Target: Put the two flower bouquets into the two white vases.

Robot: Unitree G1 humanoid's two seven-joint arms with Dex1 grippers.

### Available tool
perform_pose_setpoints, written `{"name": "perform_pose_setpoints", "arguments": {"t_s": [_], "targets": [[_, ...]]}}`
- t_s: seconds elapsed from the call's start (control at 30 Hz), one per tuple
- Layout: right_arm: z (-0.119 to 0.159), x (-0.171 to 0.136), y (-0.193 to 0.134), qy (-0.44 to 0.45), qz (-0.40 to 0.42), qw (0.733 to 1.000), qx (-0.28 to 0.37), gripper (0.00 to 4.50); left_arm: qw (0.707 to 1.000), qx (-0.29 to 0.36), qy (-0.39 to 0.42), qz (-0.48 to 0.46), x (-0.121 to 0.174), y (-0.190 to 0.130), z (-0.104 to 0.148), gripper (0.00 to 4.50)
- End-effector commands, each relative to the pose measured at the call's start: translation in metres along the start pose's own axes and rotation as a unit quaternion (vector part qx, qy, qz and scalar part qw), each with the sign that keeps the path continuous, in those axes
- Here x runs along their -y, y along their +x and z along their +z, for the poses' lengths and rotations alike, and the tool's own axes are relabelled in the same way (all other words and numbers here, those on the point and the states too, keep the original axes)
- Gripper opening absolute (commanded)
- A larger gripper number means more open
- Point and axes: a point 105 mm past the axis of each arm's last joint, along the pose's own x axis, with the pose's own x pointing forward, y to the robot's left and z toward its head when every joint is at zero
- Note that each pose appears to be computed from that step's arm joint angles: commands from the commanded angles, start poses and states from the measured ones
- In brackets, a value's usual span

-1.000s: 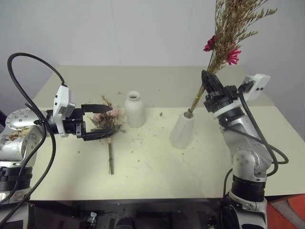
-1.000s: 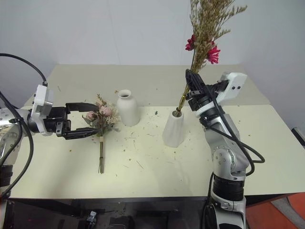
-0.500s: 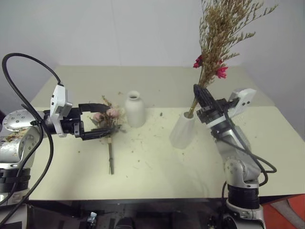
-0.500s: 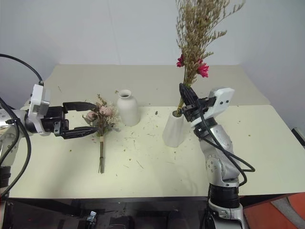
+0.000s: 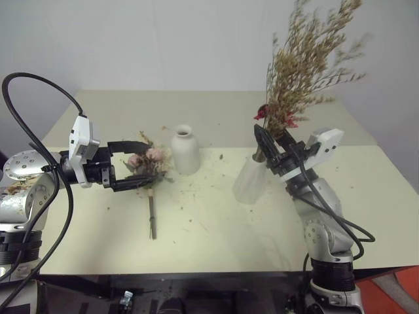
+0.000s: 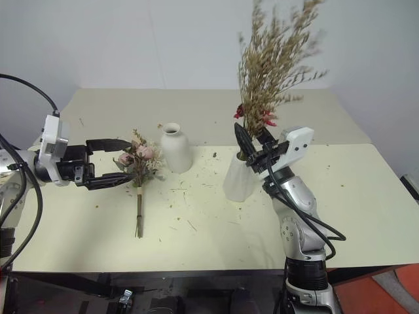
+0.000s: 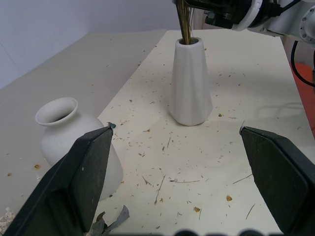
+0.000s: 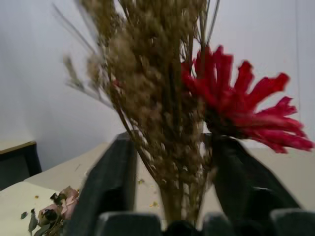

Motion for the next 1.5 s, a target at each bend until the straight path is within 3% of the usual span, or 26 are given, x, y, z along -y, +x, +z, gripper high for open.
{"name": "perform_pose_setpoints", "arguments": {"t_s": [0.03, 0.1, 0.13, 0.47, 0.8, 1.1, 1.33, 1.5], "targets": [[0.011, -0.008, -0.001, -0.003, 0.014, 1.000, 0.021, 3.70, 1.000, 0.006, 0.028, 0.006, -0.001, -0.003, 0.011, 4.50], [0.007, -0.006, -0.002, -0.009, 0.007, 1.000, 0.009, 4.42, 1.000, 0.007, 0.028, 0.006, -0.001, -0.002, 0.011, 4.50], [0.004, -0.004, -0.003, -0.014, 0.001, 1.000, -0.006, 4.47, 1.000, 0.007, 0.028, 0.006, -0.001, -0.002, 0.011, 4.50], [0.010, 0.007, -0.028, -0.059, -0.005, 0.996, -0.069, 4.47, 1.000, 0.004, 0.028, 0.010, -0.002, -0.003, 0.010, 4.50], [0.024, -0.005, -0.049, -0.095, 0.042, 0.988, -0.116, 4.47, 1.000, 0.004, 0.022, 0.009, -0.001, -0.002, 0.008, 4.50], [0.029, -0.010, -0.098, -0.120, 0.118, 0.947, -0.273, 4.47, 0.996, -0.039, -0.018, 0.075, 0.011, -0.012, -0.001, 4.50], [0.034, -0.041, -0.105, -0.103, 0.265, 0.900, -0.331, 4.47, 0.956, -0.142, -0.153, 0.204, 0.032, 0.001, -0.032, 4.50], [0.037, -0.040, -0.093, -0.113, 0.290, 0.891, -0.330, 4.47, 0.912, -0.192, -0.204, 0.301, 0.027, 0.012, -0.050, 4.50]]}}
